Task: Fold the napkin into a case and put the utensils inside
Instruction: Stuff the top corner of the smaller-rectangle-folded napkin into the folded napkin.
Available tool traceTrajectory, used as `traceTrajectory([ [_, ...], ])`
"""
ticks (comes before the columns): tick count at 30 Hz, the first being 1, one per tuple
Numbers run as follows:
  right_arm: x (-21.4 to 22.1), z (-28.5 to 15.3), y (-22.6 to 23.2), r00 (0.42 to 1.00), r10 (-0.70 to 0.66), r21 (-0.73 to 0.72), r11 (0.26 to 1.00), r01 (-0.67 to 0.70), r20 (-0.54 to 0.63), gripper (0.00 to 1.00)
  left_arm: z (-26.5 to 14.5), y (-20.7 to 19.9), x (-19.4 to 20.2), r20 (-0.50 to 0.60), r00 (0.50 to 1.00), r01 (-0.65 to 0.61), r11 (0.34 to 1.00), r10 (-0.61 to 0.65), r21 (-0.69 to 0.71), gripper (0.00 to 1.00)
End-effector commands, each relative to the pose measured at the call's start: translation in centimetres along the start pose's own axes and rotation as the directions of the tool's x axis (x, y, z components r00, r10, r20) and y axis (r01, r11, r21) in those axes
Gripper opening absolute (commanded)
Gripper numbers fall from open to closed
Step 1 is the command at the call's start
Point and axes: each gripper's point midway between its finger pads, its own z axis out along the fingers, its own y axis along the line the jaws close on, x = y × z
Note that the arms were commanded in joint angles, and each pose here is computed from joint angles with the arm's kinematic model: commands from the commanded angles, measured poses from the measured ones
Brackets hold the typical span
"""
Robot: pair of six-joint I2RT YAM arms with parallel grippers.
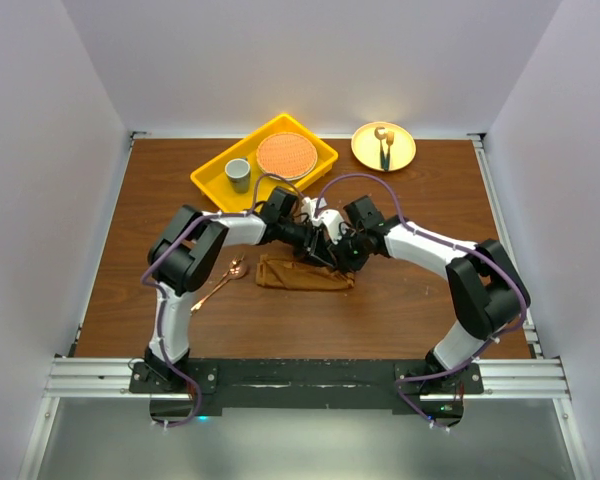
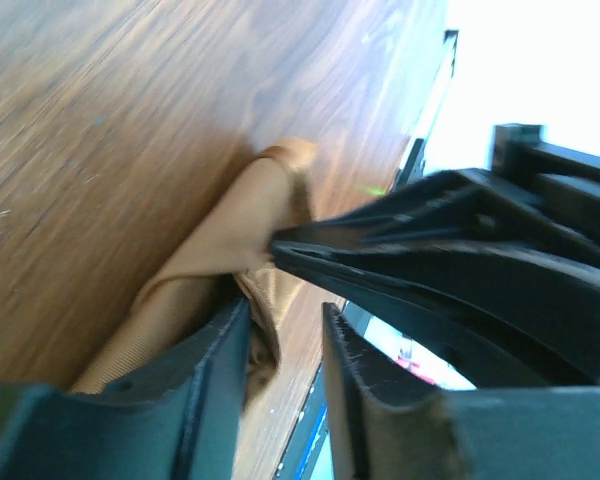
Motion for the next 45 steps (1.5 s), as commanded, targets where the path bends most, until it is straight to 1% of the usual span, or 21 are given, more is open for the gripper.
traceTrajectory([
  [1,-0.2,-0.1,-0.7,1.0,0.0,0.055,0.998,-0.001,0.018,0.0,-1.7,-2.3,-2.0,0.098,0.993,-0.068,0.998,0.067,0.002,0.42],
  [8,-0.4,-0.3,-0.7,1.0,-0.002,0.056,0.998,0.0,0.03,0.0,-4.5,-1.8,-3.0,0.251,0.967,-0.021,0.999,0.032,-0.047,0.45],
  [14,-1.0,-0.5,-0.6,0.999,0.008,0.049,0.999,-0.01,0.043,0.0,-7.4,-3.2,-3.5,0.371,0.927,-0.045,0.997,0.063,-0.059,0.45],
  [18,-1.3,-0.6,-0.5,0.999,0.017,0.043,0.999,-0.019,0.052,0.0,-9.3,-4.6,-3.6,0.42,0.899,-0.098,0.992,0.125,-0.085,0.46],
  [20,-1.5,-0.7,-0.4,0.998,0.021,0.039,0.999,-0.023,0.053,0.0,-10.6,-5.3,-4.2,0.456,0.855,-0.201,0.968,0.248,-0.151,0.48],
  [21,-1.5,-0.8,-0.5,0.998,0.028,0.038,0.999,-0.03,0.051,0.0,-12.1,-7.0,-4.5,0.486,0.807,-0.28,0.941,0.337,-0.188,0.49],
  [22,-1.9,-1.0,-0.4,0.998,0.03,0.033,0.999,-0.032,0.062,0.0,-13.1,-6.7,-4.5,0.465,0.748,-0.375,0.88,0.474,-0.292,0.52],
  [24,-2.1,-1.1,-0.4,0.997,0.037,0.026,0.999,-0.039,0.068,0.0,-15.2,-8.2,-3.5,0.431,0.627,-0.513,0.76,0.649,-0.399,0.53],
  [25,-2.4,-1.2,-0.4,0.997,0.037,0.018,0.999,-0.038,0.075,0.0,-15.6,-6.6,-2.5,0.326,0.533,-0.606,0.621,0.781,-0.498,0.54],
  [26,-2.5,-1.3,-0.4,0.996,0.037,0.018,0.999,-0.038,0.075,0.0,-16.7,-8.1,-1.6,0.292,0.425,-0.657,0.514,0.857,-0.552,0.54],
  [27,-2.4,-1.3,-0.4,0.997,0.048,0.014,0.999,-0.049,0.068,0.0,-17.1,-8.1,-1.2,0.245,0.344,-0.685,0.421,0.906,-0.595,0.54],
  [28,-2.6,-1.4,-0.3,0.996,0.053,0.005,0.999,-0.054,0.073,0.0,-16.9,-6.7,0.1,0.149,0.262,-0.734,0.297,0.954,-0.61,0.54],
  [30,-2.4,-1.5,-0.2,0.996,0.066,-0.005,0.998,-0.066,0.067,0.0,-16.4,-8.3,1.5,0.077,0.082,-0.769,0.112,0.994,-0.629,0.53],
  [31,-2.5,-1.5,-0.1,0.995,0.069,-0.01,0.998,-0.068,0.068,0.0,-15.7,-7.2,2.4,0.001,0.0,-0.788,0.0,1.0,-0.615,0.47],
  [33,-2.4,-1.4,-0.1,0.995,0.075,-0.014,0.997,-0.075,0.068,0.0,-14.0,-8.7,3.1,-0.017,-0.149,-0.8,-0.131,0.989,-0.586,0.38],
  [34,-2.4,-1.3,-0.1,0.995,0.081,-0.016,0.997,-0.08,0.065,0.0,-13.2,-8.1,3.3,-0.052,-0.207,-0.798,-0.2,0.977,-0.569,0.25],
  [35,-2.3,-1.1,-0.1,0.995,0.086,-0.021,0.996,-0.085,0.059,0.0,-11.5,-7.8,3.8,-0.066,-0.237,-0.817,-0.236,0.969,-0.527,0.2],
  [37,-2.4,-1.0,0.0,0.994,0.089,-0.022,0.996,-0.088,0.056,0.0,-10.3,-8.8,3.0,-0.085,-0.335,-0.783,-0.327,0.938,-0.529,0.08],
  [38,-2.4,-1.1,-0.1,0.994,0.092,-0.022,0.996,-0.091,0.056,0.0,-8.7,-8.2,3.2,-0.095,-0.35,-0.797,-0.349,0.932,-0.493,0.05],
  [40,-2.4,-1.1,0.0,0.994,0.092,-0.02,0.996,-0.092,0.054,0.0,-7.4,-9.1,2.9,-0.095,-0.448,-0.765,-0.436,0.889,-0.475,0.0],
  [45,-2.5,-1.4,-0.2,0.993,0.103,-0.015,0.995,-0.102,0.057,0.0,-3.6,-8.2,3.1,-0.088,-0.509,-0.774,-0.5,0.856,-0.388,0.0],
])
